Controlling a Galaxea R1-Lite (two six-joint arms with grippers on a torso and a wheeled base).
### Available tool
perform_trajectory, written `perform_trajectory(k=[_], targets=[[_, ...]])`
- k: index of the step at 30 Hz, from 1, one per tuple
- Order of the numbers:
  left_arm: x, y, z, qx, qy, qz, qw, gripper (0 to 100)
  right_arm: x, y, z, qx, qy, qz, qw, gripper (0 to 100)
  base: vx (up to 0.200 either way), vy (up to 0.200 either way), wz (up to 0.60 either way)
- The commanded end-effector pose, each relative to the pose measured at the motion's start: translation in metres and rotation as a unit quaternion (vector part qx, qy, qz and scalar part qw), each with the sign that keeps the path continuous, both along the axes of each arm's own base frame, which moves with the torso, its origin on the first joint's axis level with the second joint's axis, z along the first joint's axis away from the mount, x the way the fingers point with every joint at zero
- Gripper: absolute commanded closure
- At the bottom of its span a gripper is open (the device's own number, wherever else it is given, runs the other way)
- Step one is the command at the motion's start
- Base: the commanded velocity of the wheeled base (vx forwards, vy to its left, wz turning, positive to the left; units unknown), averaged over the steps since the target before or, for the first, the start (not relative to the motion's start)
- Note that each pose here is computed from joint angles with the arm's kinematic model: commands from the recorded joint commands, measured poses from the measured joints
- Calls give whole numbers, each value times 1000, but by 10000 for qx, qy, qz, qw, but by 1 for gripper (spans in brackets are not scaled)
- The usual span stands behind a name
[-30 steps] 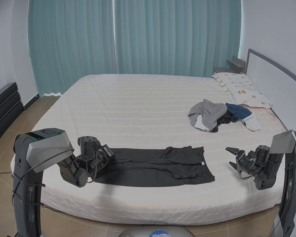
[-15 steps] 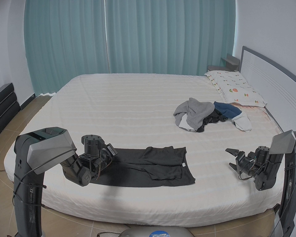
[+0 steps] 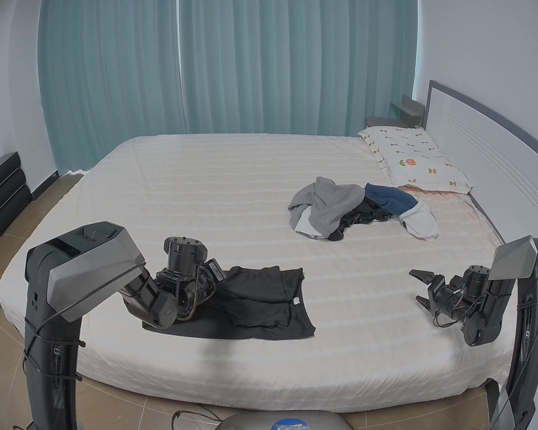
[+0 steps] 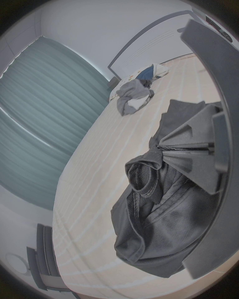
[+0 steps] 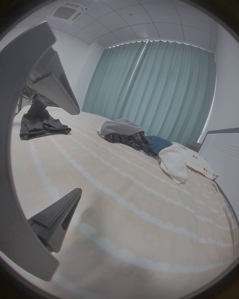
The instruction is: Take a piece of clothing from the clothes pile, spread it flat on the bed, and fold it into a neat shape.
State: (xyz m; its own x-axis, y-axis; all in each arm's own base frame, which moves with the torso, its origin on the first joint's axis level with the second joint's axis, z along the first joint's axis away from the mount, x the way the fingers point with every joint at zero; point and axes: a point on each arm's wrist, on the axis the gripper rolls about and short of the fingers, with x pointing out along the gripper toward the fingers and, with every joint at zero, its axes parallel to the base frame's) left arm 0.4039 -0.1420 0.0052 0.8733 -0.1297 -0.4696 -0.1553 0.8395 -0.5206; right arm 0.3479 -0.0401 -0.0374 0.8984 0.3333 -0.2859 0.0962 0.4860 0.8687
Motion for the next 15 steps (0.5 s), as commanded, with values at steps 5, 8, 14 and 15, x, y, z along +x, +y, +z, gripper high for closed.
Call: perform_trajectory(k=[5,8,14,15], targets=[[5,-41,15,-12,-81,-359,9993,100,0,0,1,-8,-58,2,10000,0,0,-200,0],[6,-50,7,33,7,-413,9991,100,0,0,1,-8,-58,2,10000,0,0,-200,0],[15,-66,-14,150,40,-315,9994,100,0,0,1,-8,-58,2,10000,0,0,0,0],[16,-67,-15,150,32,-308,9994,100,0,0,1,-8,-58,2,10000,0,0,0,0]])
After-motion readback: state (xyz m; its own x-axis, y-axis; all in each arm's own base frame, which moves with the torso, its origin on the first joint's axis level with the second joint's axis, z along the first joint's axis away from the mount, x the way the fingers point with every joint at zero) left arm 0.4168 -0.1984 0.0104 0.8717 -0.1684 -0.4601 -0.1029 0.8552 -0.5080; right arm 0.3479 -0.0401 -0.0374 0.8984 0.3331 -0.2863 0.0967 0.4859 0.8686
